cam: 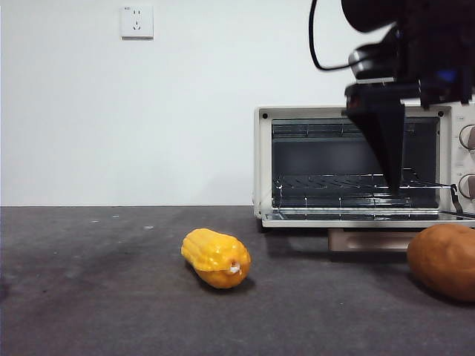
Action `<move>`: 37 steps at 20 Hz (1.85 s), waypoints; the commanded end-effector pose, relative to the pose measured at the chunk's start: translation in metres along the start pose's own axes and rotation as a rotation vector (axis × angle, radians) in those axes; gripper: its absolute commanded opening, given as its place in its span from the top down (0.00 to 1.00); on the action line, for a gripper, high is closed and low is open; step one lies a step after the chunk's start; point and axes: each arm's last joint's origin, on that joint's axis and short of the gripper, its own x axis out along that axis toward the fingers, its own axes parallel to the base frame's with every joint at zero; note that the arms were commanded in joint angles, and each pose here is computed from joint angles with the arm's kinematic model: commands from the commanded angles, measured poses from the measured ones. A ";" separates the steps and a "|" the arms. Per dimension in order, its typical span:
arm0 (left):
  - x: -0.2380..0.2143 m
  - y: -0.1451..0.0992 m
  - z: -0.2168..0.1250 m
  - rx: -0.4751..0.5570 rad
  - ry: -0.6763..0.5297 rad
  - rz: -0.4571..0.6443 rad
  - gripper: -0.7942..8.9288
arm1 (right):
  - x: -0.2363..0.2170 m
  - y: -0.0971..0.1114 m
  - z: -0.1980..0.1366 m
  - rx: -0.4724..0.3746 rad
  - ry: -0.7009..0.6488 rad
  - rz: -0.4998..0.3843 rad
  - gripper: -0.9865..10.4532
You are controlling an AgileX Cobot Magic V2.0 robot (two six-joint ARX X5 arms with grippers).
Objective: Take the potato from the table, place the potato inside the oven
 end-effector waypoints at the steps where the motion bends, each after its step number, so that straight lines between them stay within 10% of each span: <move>1: 0.002 0.002 -0.001 -0.014 0.014 0.042 0.93 | 0.022 0.001 -0.007 0.006 0.034 -0.005 0.36; 15: 0.006 0.004 0.001 -0.018 0.036 0.071 0.93 | 0.067 0.003 -0.017 0.100 -0.029 0.064 0.46; 18: 0.006 0.004 0.001 -0.018 0.036 0.071 0.93 | 0.067 0.003 -0.018 0.098 -0.017 0.057 0.83; 26: 0.006 0.004 0.001 -0.017 0.037 0.079 0.93 | 0.013 0.002 -0.002 0.091 0.055 0.076 0.85; 37: 0.006 0.006 0.000 -0.018 0.057 0.152 0.93 | -0.032 0.012 0.069 0.084 -0.581 0.135 0.85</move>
